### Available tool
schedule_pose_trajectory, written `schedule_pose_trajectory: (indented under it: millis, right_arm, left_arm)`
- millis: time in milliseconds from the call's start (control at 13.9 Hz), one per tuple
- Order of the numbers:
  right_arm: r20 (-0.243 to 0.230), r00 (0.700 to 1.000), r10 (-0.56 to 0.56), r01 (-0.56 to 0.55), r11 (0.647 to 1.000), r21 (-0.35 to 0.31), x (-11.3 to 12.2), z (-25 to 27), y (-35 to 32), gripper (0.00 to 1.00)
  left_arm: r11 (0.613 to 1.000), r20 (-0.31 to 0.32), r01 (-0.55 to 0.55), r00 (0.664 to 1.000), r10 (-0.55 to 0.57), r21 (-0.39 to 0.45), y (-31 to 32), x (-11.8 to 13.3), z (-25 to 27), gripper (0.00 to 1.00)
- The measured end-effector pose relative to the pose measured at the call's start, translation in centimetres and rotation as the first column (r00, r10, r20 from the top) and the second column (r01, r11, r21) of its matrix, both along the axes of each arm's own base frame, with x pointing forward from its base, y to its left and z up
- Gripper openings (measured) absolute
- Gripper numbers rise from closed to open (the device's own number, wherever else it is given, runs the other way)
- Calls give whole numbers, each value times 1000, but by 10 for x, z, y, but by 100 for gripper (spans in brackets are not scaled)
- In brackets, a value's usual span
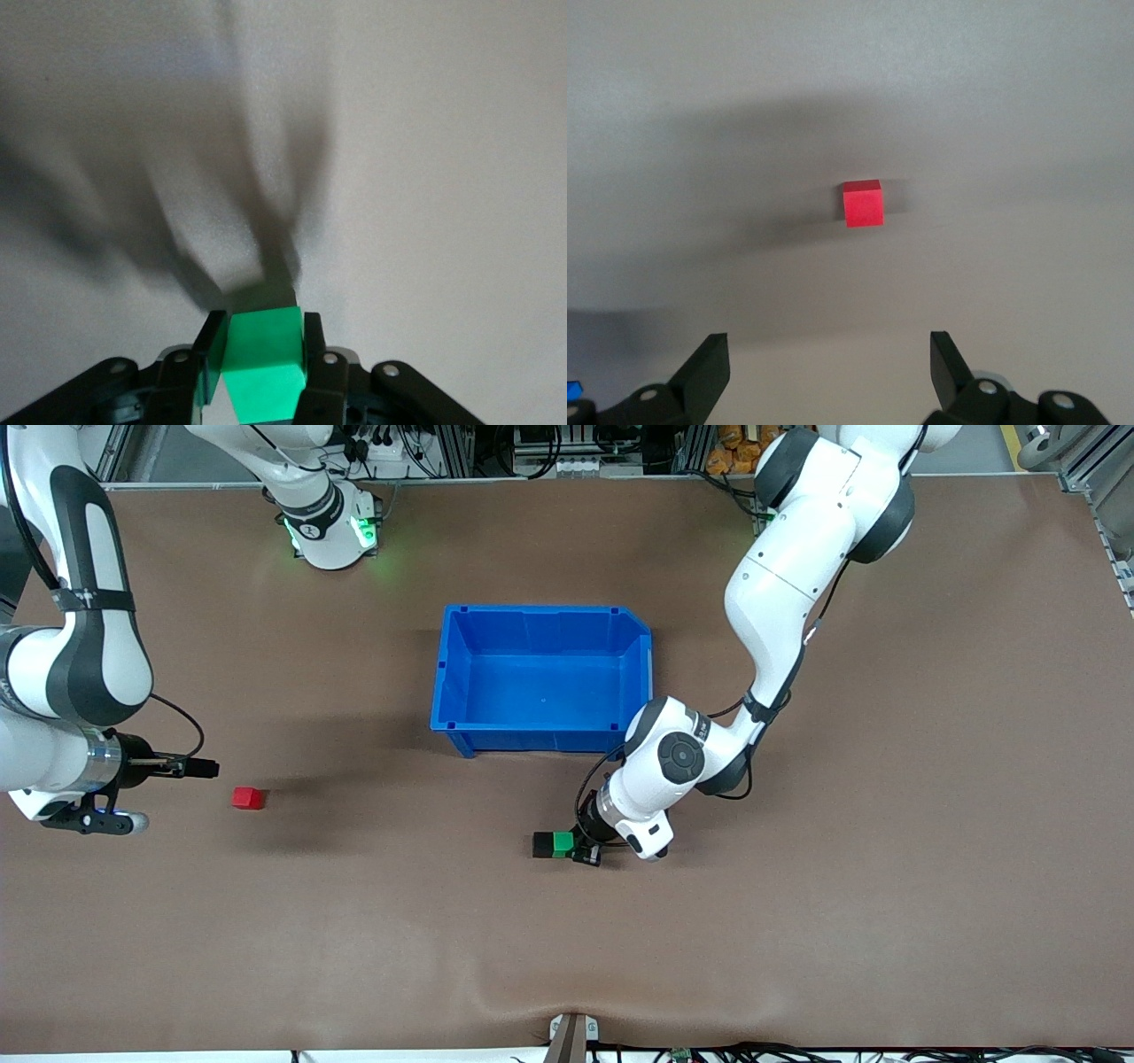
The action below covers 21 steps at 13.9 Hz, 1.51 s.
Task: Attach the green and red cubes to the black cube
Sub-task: 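Release the green cube with the left gripper while the right gripper reaches the red cube, then grasp the red cube with the right gripper while the left gripper withdraws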
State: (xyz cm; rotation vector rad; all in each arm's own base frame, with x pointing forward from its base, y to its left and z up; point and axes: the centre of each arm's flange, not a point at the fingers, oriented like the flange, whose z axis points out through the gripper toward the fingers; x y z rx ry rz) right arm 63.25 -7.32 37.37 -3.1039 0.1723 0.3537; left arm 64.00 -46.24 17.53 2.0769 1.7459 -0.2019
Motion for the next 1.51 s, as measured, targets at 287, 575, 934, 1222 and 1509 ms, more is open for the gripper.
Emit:
schedule_pose_trajectory:
  millis: [287, 575, 934, 1222, 1509]
  right_arm:
    - [13, 1000, 0, 0, 1000, -1, 4, -8, -1, 100]
    - [20, 1000, -1, 1, 1000, -2, 8, -27, -2, 100]
    - [11, 1000, -5, 5, 1000, -1, 11, -53, -4, 100]
    - [8, 1000, -15, 15, 1000, -1, 13, -70, -12, 100]
    - [32, 999, -26, 26, 1000, -4, 14, -88, -18, 100]
  left_arm:
    - [1000, -8, 6, 1000, -6, 9, -2, -4, -9, 63]
    - [999, -42, 29, 999, -28, 22, -4, 0, 16, 100]
    - [994, -112, 90, 990, -82, 66, 27, 17, 98, 100]
    - [959, -114, 265, 961, -253, 105, 60, 20, 173, 100]
    - [856, -140, 489, 872, -470, 169, 121, 17, 252, 100]
